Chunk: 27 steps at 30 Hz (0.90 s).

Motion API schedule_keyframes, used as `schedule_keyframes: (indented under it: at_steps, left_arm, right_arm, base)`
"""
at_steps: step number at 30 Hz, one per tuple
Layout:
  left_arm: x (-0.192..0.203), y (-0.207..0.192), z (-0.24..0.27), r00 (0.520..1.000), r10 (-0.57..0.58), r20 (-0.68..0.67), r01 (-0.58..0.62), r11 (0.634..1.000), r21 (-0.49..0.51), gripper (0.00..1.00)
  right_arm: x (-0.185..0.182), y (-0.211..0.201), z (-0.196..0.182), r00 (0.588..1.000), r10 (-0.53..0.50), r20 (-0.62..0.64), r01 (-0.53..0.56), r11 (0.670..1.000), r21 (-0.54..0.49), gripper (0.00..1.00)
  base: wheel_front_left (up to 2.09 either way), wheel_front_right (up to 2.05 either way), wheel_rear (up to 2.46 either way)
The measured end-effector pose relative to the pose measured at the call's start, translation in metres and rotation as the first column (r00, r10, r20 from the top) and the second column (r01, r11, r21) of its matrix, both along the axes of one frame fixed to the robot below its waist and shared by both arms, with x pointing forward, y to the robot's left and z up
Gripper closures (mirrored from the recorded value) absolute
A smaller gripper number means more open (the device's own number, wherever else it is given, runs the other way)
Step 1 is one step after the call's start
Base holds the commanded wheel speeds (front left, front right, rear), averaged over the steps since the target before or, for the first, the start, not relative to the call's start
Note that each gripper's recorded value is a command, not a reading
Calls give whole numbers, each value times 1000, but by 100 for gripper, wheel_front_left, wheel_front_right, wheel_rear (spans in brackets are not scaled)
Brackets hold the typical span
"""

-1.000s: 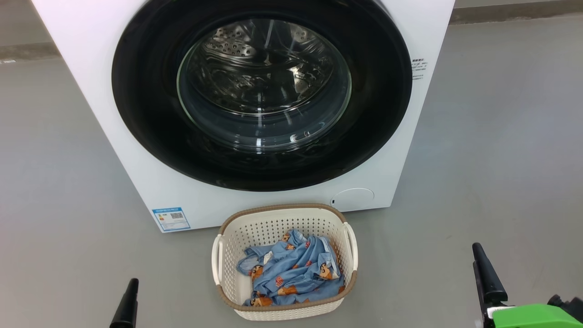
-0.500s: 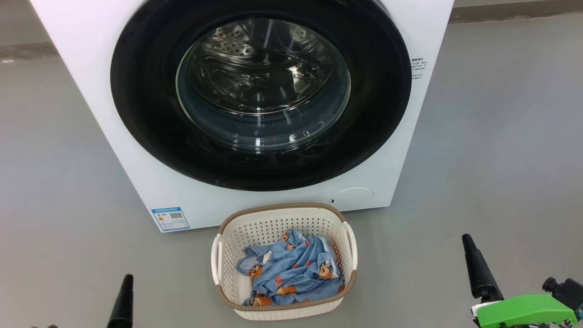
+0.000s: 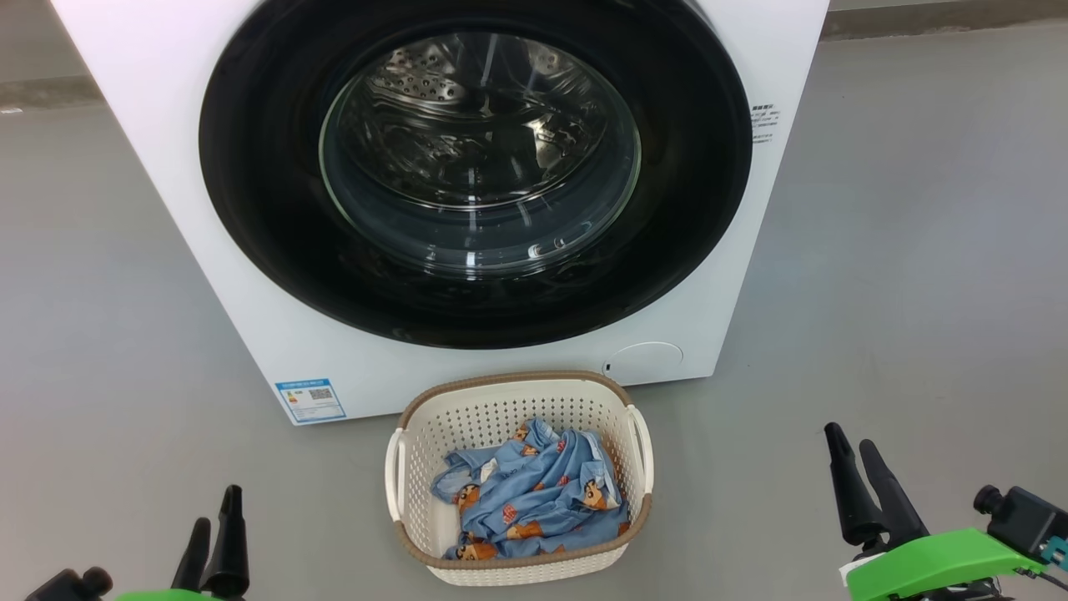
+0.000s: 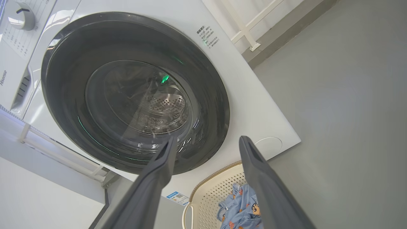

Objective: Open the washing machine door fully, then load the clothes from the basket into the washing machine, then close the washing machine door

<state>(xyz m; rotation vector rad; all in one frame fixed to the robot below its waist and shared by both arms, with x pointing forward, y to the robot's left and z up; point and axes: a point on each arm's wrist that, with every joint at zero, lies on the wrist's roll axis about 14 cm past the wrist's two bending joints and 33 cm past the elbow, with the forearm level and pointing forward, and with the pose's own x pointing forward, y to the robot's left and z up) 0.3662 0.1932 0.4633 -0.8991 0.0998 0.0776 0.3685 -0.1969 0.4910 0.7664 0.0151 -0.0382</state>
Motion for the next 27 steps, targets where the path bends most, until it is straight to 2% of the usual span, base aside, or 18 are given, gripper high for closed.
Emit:
schedule_keyframes:
  at_steps: [6,11,17,27]
  left_arm:
    - [1,-1,4,1000,-20,16,18,994,110,0]
    - [2,-1,9,999,-37,33,29,979,199,0]
    - [4,3,16,997,-57,53,36,940,339,0]
    - [5,5,24,994,-73,80,27,886,464,0]
  right_arm:
    - [1,6,3,999,32,11,-30,992,-119,0]
    - [3,5,8,998,51,23,-45,973,-228,0]
    - [4,10,8,997,78,24,-66,939,-337,0]
    - [3,10,6,996,90,21,-70,884,-463,0]
  base:
    - [0,0,0]
    - [0,0,0]
    - [0,0,0]
    - [0,0,0]
